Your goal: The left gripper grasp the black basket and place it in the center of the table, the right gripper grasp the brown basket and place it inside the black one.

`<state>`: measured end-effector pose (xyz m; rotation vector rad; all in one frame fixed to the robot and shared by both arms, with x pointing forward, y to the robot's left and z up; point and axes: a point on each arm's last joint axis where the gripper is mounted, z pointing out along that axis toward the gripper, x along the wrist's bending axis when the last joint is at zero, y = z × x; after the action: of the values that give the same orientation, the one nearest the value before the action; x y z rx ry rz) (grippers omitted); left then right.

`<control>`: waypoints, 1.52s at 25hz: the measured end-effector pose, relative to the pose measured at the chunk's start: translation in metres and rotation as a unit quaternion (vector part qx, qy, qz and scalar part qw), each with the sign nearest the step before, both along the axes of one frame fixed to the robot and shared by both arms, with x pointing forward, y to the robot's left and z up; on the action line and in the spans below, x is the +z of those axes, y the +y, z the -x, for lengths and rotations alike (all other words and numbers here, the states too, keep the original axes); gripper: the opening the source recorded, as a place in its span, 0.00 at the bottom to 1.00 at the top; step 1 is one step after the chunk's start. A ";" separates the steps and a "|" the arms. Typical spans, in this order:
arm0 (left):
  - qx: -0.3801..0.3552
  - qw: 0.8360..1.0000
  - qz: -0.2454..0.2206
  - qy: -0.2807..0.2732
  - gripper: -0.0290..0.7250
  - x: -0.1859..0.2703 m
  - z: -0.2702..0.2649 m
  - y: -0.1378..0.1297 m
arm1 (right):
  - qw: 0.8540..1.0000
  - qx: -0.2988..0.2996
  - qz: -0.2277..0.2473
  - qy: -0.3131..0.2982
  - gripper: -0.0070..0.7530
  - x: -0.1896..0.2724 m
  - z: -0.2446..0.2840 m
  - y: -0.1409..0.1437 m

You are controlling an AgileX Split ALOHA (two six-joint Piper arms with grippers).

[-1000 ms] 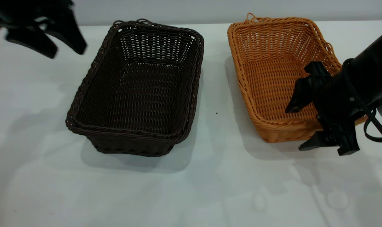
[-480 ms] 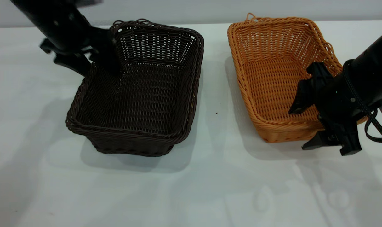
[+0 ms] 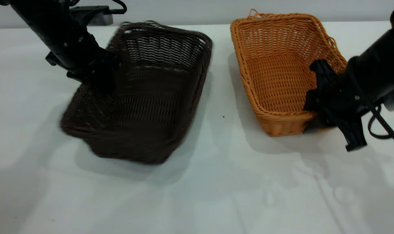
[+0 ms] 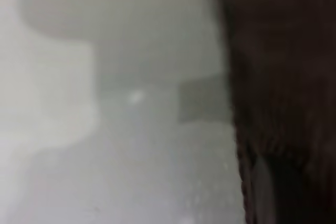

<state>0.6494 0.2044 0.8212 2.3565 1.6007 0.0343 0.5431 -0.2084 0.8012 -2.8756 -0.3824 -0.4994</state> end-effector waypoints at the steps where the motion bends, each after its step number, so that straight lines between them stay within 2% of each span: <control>1: -0.021 1.000 -0.012 -0.004 0.15 0.000 0.000 0.001 | 1.000 0.009 0.003 -0.009 0.10 0.001 -0.004 0.001; 5: -0.059 0.997 -0.045 -0.016 0.14 -0.001 -0.001 0.004 | 0.996 0.067 0.003 -0.058 0.09 0.011 -0.026 0.005; 8: -0.114 0.989 -0.088 -0.036 0.14 0.001 -0.003 0.009 | 0.988 0.111 -0.007 -0.103 0.09 0.022 -0.048 0.004; 12: -0.163 0.976 -0.128 -0.065 0.14 0.002 -0.008 0.014 | 0.966 0.194 -0.033 -0.167 0.09 0.045 -0.077 -0.002; 17: -0.217 0.958 -0.152 -0.107 0.14 0.004 -0.014 0.012 | 0.931 0.315 -0.047 -0.177 0.09 0.070 -0.098 -0.020; 21: -0.300 0.925 -0.170 -0.161 0.14 0.006 -0.018 -0.004 | 0.898 0.408 -0.049 -0.155 0.09 0.096 -0.110 -0.038; 24: -0.363 0.893 -0.181 -0.197 0.14 0.007 -0.016 -0.029 | 0.884 0.437 -0.054 -0.158 0.09 0.121 -0.122 -0.049; 31: -0.487 0.804 -0.199 -0.277 0.14 -0.007 -0.007 -0.084 | 0.884 0.419 -0.043 -0.202 0.09 0.167 -0.147 -0.078; 34: -0.509 0.784 -0.197 -0.296 0.14 -0.013 -0.003 -0.099 | 0.881 0.429 -0.049 -0.192 0.09 0.168 -0.144 -0.079; 38: -0.518 0.776 -0.195 -0.304 0.14 -0.014 0.000 -0.107 | 0.880 0.434 -0.053 -0.187 0.09 0.168 -0.143 -0.078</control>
<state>0.6493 0.0972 0.8068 2.7544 -0.1134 0.8458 0.6862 -0.2864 0.9688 -2.1453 -1.5343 -0.8274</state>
